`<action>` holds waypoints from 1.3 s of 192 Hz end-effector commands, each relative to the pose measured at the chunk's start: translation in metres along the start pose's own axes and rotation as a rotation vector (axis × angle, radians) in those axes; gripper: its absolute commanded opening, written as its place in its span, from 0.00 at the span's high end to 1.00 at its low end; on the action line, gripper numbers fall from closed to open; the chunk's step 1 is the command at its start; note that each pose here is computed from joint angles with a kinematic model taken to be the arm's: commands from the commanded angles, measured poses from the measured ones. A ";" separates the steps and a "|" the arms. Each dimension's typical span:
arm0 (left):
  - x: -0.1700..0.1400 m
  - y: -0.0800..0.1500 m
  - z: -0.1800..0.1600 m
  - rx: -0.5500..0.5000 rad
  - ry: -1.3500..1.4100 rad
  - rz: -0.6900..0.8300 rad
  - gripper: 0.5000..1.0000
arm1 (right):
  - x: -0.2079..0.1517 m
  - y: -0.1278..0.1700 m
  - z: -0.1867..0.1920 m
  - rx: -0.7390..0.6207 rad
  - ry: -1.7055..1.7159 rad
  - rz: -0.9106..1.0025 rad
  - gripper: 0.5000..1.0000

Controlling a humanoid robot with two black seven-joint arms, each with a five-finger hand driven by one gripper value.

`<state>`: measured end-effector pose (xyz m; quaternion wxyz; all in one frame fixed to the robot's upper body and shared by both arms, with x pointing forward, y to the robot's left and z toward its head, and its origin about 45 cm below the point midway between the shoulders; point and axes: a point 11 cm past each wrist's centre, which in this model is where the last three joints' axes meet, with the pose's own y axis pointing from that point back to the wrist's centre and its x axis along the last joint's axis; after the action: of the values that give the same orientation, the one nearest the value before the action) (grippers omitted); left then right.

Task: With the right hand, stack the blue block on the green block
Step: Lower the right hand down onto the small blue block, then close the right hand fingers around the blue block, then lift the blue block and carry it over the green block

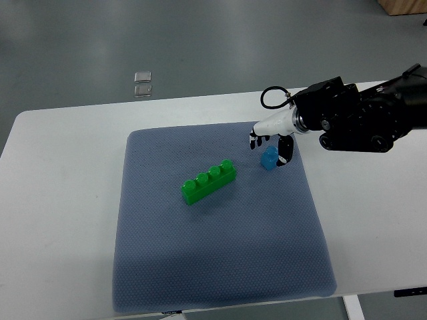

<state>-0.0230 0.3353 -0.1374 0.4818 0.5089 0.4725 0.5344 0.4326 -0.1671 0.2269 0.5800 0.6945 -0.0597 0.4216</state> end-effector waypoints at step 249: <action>0.000 0.000 0.000 0.000 0.000 0.000 0.00 | -0.014 -0.017 0.000 -0.012 0.042 0.008 0.75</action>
<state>-0.0230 0.3353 -0.1374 0.4818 0.5089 0.4725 0.5344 0.4338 -0.1671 0.2054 0.5831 0.6820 -0.0530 0.4383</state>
